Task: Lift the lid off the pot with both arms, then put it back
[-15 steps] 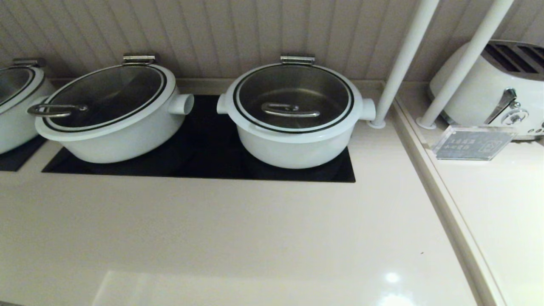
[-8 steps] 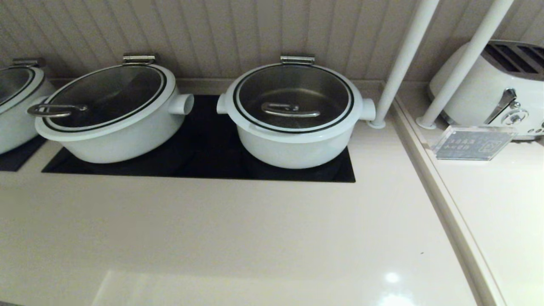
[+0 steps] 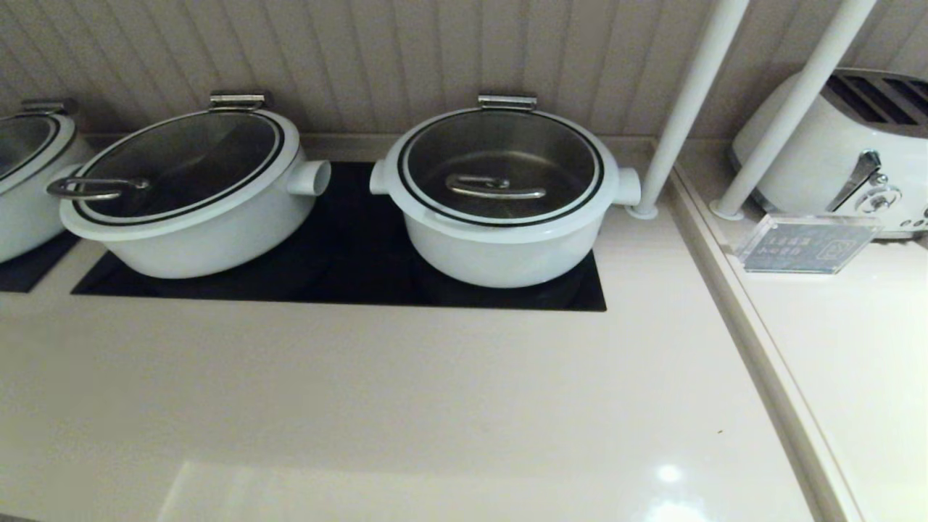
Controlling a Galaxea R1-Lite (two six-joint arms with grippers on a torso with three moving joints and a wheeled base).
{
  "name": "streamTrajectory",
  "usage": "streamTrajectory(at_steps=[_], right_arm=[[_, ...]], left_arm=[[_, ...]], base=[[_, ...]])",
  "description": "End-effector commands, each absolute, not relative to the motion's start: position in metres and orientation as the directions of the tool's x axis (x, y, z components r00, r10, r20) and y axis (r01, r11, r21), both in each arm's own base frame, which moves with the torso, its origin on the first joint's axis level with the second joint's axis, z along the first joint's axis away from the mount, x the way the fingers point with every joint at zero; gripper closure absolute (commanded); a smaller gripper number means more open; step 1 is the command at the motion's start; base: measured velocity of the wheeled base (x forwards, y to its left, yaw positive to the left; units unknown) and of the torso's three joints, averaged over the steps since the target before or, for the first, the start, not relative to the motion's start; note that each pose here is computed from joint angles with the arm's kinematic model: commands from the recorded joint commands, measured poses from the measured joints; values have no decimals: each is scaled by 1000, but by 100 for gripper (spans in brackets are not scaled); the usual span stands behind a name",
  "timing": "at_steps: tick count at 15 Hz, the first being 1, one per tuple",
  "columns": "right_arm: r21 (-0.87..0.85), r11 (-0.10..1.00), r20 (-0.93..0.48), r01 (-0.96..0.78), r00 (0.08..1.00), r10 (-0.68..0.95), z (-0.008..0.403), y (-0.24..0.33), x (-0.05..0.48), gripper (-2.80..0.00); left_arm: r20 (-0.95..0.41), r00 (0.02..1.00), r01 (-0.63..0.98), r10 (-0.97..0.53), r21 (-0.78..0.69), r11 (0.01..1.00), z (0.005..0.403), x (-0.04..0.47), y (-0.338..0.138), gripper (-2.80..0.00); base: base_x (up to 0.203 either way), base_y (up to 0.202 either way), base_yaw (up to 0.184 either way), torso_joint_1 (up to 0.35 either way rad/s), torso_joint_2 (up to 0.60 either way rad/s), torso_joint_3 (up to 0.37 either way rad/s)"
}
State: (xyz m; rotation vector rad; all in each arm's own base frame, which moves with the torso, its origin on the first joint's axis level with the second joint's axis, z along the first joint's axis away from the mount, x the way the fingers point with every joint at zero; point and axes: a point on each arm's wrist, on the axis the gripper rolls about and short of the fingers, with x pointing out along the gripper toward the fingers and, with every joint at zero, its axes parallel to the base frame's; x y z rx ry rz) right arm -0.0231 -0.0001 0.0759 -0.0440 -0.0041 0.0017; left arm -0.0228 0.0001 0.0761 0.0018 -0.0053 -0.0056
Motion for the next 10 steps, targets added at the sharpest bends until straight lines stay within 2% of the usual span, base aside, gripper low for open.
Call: streamTrajectory(at_steps=[1,10], right_arm=[[-44,999,2,-1,1000,2,76,0,-23,0],[-44,999,2,-5,1000,5,76,0,-23,0]], left_arm=[[5,1000,6,-6,2,1000,76,-23,0,0],[5,1000,6,-6,2,1000,76,-23,0,0]], base=[[0,0,0,0,0,0],[0,0,0,0,0,0]])
